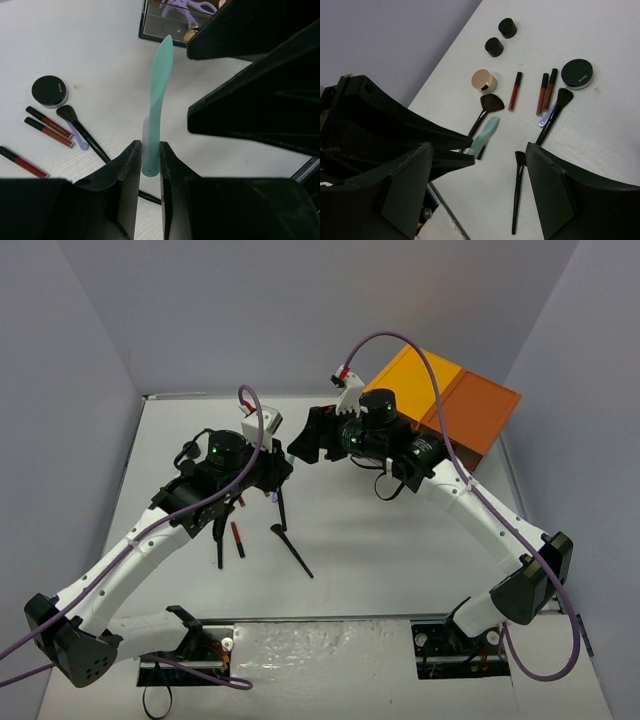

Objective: Organize the makeup

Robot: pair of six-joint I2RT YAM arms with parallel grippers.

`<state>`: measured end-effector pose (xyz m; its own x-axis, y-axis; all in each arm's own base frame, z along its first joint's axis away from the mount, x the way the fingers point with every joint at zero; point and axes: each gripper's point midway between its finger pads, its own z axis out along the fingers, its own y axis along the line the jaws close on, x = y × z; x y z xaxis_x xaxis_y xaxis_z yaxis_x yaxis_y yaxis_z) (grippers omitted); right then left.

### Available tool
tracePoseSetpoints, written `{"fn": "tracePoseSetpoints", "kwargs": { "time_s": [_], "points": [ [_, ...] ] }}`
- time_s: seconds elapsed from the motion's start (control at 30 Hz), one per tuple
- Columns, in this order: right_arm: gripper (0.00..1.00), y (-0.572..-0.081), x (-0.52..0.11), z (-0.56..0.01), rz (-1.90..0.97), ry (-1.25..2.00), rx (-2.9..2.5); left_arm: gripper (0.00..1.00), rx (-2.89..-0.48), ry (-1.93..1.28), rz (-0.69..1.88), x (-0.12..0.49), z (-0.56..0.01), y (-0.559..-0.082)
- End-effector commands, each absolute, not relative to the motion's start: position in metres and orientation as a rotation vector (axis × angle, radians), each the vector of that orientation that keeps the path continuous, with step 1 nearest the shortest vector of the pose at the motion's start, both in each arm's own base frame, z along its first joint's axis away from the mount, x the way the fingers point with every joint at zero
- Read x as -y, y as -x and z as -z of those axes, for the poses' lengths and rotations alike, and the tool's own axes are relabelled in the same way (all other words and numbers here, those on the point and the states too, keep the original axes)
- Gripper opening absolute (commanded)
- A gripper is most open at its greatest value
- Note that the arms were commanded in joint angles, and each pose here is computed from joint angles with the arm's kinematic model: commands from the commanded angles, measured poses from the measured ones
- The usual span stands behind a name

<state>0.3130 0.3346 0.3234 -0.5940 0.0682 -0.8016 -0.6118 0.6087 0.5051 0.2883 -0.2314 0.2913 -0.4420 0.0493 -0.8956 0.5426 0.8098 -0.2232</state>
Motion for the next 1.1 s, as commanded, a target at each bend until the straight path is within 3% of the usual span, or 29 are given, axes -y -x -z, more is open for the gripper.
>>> {"fn": "tracePoseSetpoints", "kwargs": {
  "time_s": [0.0,0.13,0.43,0.5,0.6,0.73,0.8,0.93,1.03,1.07],
  "points": [
    [0.70,-0.312,-0.351,-0.368,-1.103,0.415,-1.850,0.00,-1.769,-0.440,0.658,0.241,-0.354,-0.291],
    [0.63,-0.315,-0.350,-0.358,-1.080,0.398,-1.871,0.00,-1.748,-0.442,0.669,0.245,-0.359,-0.290],
    [0.36,-0.322,-0.353,-0.349,-1.069,0.383,-1.875,0.00,-1.718,-0.494,0.697,0.259,-0.362,-0.284],
    [0.28,-0.321,-0.353,-0.348,-1.071,0.384,-1.878,0.00,-1.716,-0.492,0.695,0.259,-0.362,-0.285],
    [0.07,-0.323,-0.352,-0.345,-1.057,0.379,-1.880,0.00,-1.712,-0.486,0.694,0.260,-0.363,-0.286],
    [0.00,-0.326,-0.345,-0.347,-1.019,0.361,-1.868,0.04,-1.726,-0.458,0.670,0.257,-0.360,-0.291],
    [0.00,-0.330,-0.339,-0.346,-0.991,0.353,-1.868,0.20,-1.739,-0.433,0.659,0.255,-0.357,-0.294],
    [0.00,-0.342,-0.320,-0.347,-0.888,0.341,-1.873,0.70,-1.778,-0.383,0.624,0.250,-0.345,-0.301],
    [0.00,-0.359,-0.293,-0.355,-0.733,0.332,-1.868,0.93,-1.824,-0.334,0.593,0.243,-0.332,-0.305],
    [0.00,-0.365,-0.284,-0.358,-0.678,0.325,-1.864,0.96,-1.839,-0.313,0.576,0.240,-0.328,-0.307]
  ]
}}
